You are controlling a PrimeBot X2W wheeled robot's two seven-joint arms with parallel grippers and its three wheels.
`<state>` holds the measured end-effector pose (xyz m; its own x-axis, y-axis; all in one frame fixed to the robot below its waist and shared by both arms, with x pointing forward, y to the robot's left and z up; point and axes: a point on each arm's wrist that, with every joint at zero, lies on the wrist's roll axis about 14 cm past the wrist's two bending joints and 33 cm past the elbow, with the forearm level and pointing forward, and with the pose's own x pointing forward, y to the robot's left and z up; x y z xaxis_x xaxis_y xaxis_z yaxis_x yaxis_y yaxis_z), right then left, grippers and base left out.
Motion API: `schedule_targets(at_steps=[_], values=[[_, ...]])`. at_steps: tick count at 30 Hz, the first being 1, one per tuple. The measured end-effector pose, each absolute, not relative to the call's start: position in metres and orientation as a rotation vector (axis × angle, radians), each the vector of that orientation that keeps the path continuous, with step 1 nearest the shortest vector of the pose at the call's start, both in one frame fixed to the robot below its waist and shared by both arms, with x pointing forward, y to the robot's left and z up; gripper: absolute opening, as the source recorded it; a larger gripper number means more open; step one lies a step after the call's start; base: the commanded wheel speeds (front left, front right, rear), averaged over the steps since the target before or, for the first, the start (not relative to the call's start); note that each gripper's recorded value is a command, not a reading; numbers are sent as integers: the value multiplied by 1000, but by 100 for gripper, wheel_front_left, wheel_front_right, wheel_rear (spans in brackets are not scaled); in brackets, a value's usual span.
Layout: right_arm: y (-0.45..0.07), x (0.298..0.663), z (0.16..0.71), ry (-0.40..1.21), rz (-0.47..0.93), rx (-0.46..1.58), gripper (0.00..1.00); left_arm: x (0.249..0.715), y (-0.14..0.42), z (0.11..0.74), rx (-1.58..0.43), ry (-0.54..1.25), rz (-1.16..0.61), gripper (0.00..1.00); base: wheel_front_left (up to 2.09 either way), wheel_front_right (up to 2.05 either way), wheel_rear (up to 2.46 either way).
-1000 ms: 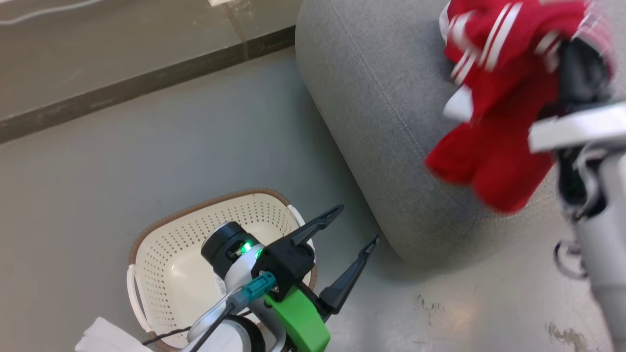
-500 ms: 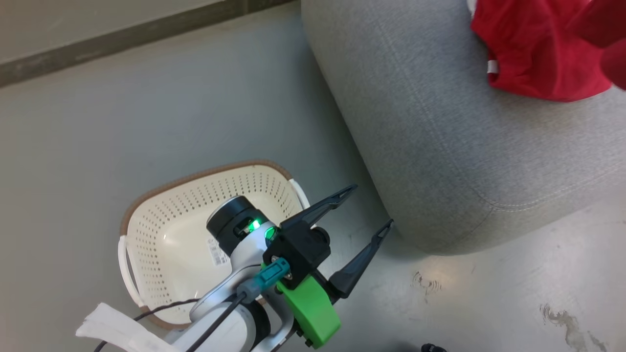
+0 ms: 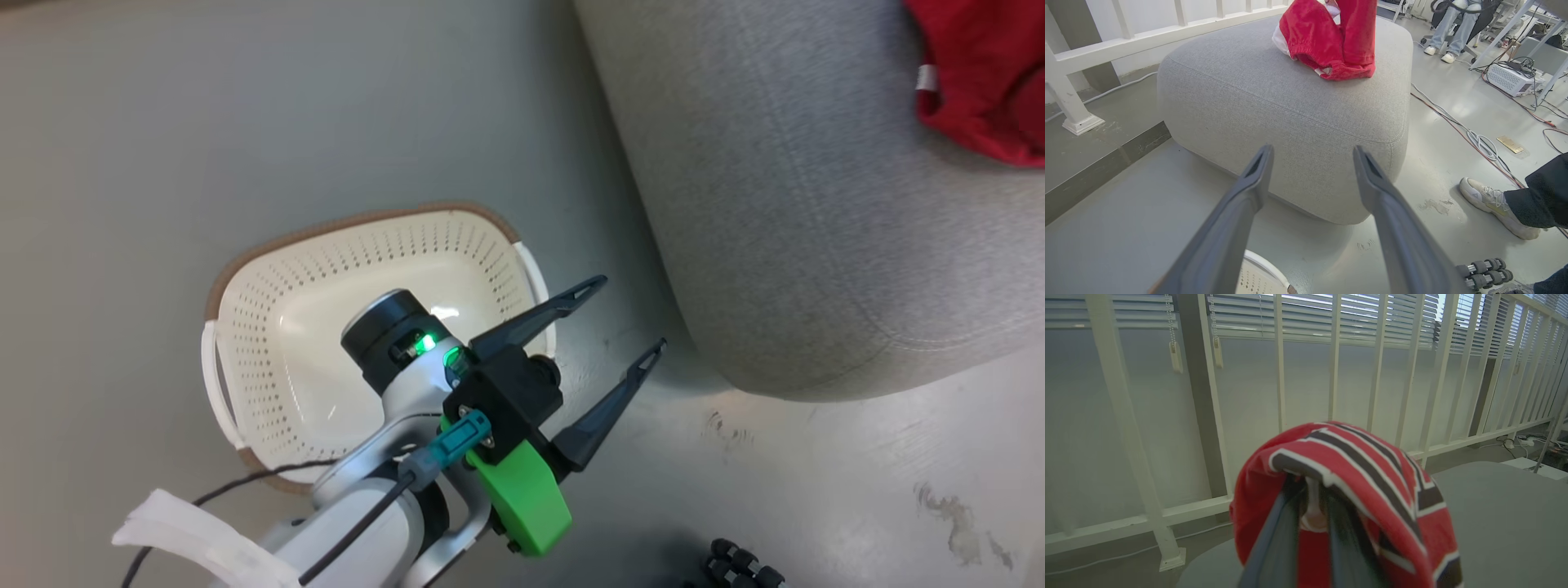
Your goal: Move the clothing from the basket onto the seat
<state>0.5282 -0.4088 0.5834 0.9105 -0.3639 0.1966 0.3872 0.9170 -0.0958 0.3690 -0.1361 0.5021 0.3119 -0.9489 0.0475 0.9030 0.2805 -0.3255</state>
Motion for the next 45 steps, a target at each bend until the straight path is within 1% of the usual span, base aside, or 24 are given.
schedule_targets(at_steps=[1,6,10,12,19,20,21,22,33,45], values=[[-409,528,583,-177,-388,-134,0,369,-136,502,-317,167,-1249,100,0,0,0],[-397,539,511,-1,-383,-49,0,380,-129,487,-317,195,-1220,100,0,0,0],[-389,532,462,130,-384,12,0,383,-126,477,-315,217,-1206,100,0,0,0],[-388,530,452,161,-388,23,0,384,-126,474,-312,223,-1205,100,0,0,0],[-390,523,443,199,-388,30,0,385,-127,476,-302,211,-1208,100,0,0,0],[-391,522,442,203,-388,30,28,385,-127,476,-300,209,-1209,100,0,0,0],[-391,521,442,204,-390,30,88,385,-127,477,-298,208,-1210,100,0,0,0],[-392,521,443,205,-389,32,100,384,-127,477,-299,205,-1211,100,0,0,0],[-376,513,446,203,-340,38,100,381,-130,490,-293,167,-1218,100,0,0,0],[-352,477,426,240,-306,72,100,380,-129,505,-279,112,-1204,100,0,0,0]])
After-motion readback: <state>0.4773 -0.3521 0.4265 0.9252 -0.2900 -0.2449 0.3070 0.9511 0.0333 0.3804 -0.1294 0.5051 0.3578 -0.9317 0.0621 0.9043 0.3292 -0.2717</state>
